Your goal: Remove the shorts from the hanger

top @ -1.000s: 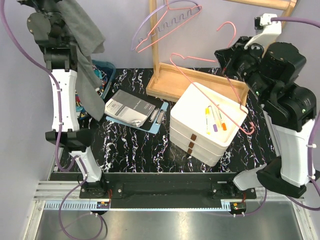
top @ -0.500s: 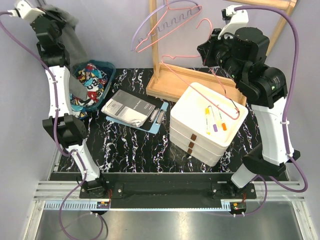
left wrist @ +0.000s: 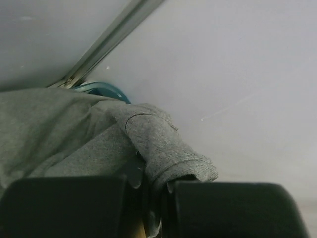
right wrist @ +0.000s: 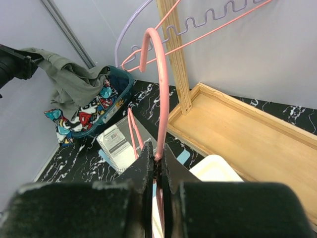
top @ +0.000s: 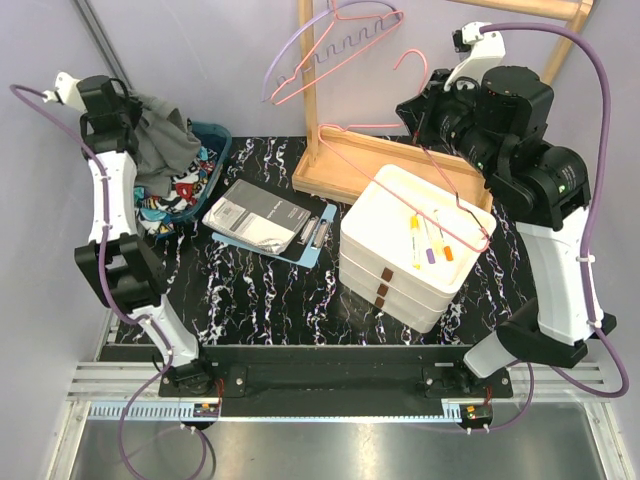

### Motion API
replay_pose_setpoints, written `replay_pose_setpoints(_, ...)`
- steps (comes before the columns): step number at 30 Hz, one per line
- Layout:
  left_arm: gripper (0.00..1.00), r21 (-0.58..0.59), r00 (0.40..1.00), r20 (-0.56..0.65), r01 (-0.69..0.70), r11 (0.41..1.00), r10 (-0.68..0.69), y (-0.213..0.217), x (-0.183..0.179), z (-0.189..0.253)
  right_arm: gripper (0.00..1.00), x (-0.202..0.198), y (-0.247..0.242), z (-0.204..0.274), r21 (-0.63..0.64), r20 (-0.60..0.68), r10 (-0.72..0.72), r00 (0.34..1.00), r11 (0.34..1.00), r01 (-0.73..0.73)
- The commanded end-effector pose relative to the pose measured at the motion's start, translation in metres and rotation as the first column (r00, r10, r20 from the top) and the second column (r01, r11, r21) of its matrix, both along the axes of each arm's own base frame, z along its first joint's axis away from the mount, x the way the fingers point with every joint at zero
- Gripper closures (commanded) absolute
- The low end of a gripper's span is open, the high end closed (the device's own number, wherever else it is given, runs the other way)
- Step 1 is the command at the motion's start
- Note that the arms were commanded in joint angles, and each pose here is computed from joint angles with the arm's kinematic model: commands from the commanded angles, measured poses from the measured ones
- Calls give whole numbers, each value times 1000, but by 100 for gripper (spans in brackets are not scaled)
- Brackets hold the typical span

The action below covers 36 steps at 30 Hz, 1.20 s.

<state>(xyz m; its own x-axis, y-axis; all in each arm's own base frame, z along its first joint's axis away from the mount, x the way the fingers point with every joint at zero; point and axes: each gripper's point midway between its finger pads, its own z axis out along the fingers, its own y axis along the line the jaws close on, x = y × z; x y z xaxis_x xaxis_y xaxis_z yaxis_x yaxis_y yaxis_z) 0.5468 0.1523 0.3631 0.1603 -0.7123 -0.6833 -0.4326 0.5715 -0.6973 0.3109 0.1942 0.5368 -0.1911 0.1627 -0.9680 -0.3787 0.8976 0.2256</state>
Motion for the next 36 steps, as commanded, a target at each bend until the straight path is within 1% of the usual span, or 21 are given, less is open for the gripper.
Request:
replay_pose_setpoints(1, 100, -131, 997, 70, -24, 991, 34, -1, -18, 24, 100, -10, -5, 16, 46, 37, 6, 999, 999, -8)
replay_pose_setpoints(2, 100, -142, 995, 77, -46, 989, 57, 1, -20, 24, 100, -9, -5, 16, 46, 37, 4, 999, 999, -6)
replay_pose_setpoints(5, 100, -251, 987, 95, -100, 963, 128, 8, -21, 5, 100, -7, -4, 15, 47, 33, -1, 999, 999, -1)
replay_pose_setpoints(6, 100, -337, 984, 100, -107, 935, 149, 8, -18, -10, 100, -6, -4, 15, 46, 32, -5, 999, 999, 4)
replay_pose_setpoints(8, 100, -430, 983, 108, -90, 898, 150, 10, -8, -27, 100, -5, -4, 15, 45, 34, -10, 999, 999, 8)
replay_pose_setpoints(9, 100, -491, 979, 111, -94, 866, 170, 9, -3, -33, 100, -3, -5, 15, 45, 36, -14, 999, 999, 12)
replay_pose_setpoints(12, 100, -580, 973, 97, -116, 806, 209, 13, 14, -58, 100, -1, -6, 16, 38, 41, -29, 999, 999, 27)
replay_pose_setpoints(13, 100, -588, 969, 92, -134, 798, 231, 18, 16, -64, 100, 0, -7, 16, 36, 44, -33, 998, 999, 31)
replay_pose_setpoints(14, 100, -593, 959, 70, -180, 785, 273, 27, 20, -80, 100, 0, -8, 17, 36, 47, -37, 998, 999, 36)
replay_pose_setpoints(16, 100, -605, 950, 56, -212, 767, 306, 38, 27, -92, 100, 0, -9, 18, 34, 50, -40, 998, 999, 39)
replay_pose_setpoints(17, 100, -618, 955, -2, -234, 751, 296, 41, 35, -121, 100, 0, -9, 18, 34, 52, -42, 998, 999, 40)
replay_pose_setpoints(19, 100, -657, 960, -72, -251, 711, 272, 41, 42, -149, 100, 0, -13, 18, 27, 55, -56, 997, 998, 55)
replay_pose_setpoints(20, 100, -682, 962, -129, -263, 683, 242, 35, 43, -174, 100, -1, -14, 18, 27, 55, -59, 997, 998, 58)
replay_pose_setpoints(22, 91, -700, 960, -157, -273, 660, 231, 31, 42, -190, 100, -1, -14, 17, 21, 54, -60, 997, 998, 59)
replay_pose_setpoints(23, 84, -700, 959, -175, -281, 657, 224, 29, 38, -197, 100, -1, -14, 17, 21, 54, -59, 997, 998, 58)
replay_pose_setpoints(24, 65, -693, 959, -175, -282, 664, 224, 29, 35, -196, 100, -2, -14, 17, 21, 54, -56, 997, 998, 55)
replay_pose_setpoints(26, 41, -671, 958, -168, -283, 685, 231, 31, 29, -187, 100, -3, -15, 17, 21, 54, -53, 997, 998, 52)
replay_pose_setpoints(27, 19, -653, 961, -168, -275, 706, 219, 31, 27, -185, 100, -5, -15, 17, 24, 55, -50, 997, 999, 49)
replay_pose_setpoints(28, 10, -650, 965, -168, -263, 713, 203, 28, 24, -180, 100, -6, -15, 17, 24, 55, -48, 997, 999, 47)
replay_pose_setpoints(30, 1, -640, 967, -168, -253, 726, 189, 26, 16, -173, 100, -7, -15, 16, 28, 49, -41, 998, 999, 40)
replay_pose_setpoints(36, 1, -617, 980, -121, -201, 761, 161, 16, -8, -135, 100, -11, -7, 12, 42, 29, 1, 1000, 999, -2)
